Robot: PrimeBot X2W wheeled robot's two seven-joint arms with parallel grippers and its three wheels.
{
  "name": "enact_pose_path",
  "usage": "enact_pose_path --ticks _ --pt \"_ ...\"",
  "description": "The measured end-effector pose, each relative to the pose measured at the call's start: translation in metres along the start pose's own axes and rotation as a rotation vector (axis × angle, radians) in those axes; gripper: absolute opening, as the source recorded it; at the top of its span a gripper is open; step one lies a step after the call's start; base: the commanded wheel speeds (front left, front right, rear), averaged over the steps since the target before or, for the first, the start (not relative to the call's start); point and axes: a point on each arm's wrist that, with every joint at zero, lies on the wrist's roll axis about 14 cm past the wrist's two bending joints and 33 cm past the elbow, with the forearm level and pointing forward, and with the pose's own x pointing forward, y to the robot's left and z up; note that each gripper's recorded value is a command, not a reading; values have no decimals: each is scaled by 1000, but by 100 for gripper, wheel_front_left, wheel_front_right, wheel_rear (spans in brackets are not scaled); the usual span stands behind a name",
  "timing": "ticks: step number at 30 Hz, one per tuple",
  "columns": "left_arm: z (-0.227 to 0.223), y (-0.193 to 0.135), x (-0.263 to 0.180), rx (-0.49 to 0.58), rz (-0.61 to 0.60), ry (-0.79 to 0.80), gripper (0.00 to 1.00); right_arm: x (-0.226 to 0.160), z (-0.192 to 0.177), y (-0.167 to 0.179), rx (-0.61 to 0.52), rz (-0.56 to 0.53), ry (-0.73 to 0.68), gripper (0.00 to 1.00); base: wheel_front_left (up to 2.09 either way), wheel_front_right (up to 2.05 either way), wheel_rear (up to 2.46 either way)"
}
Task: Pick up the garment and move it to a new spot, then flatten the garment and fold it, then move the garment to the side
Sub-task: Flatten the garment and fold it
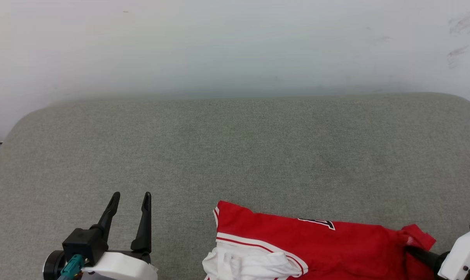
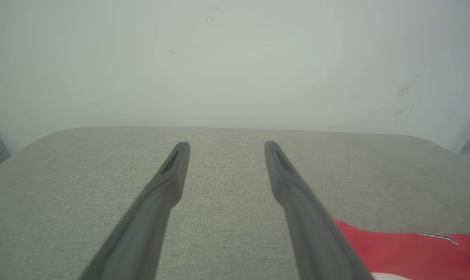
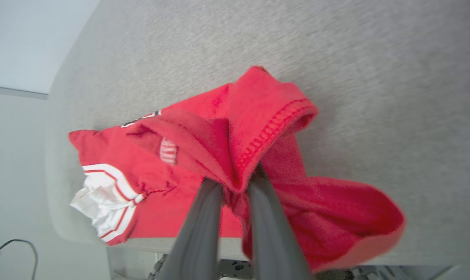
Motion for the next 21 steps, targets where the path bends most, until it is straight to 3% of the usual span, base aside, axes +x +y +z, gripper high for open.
enact_pose_path --ticks 12,21 --pt "2 3 -10 3 7 0 100 6 -36 100 323 552 208 0 0 0 0" --pt "5 11 -15 0 35 -4 100 21 -72 185 403 766 315 0 0 0 0"
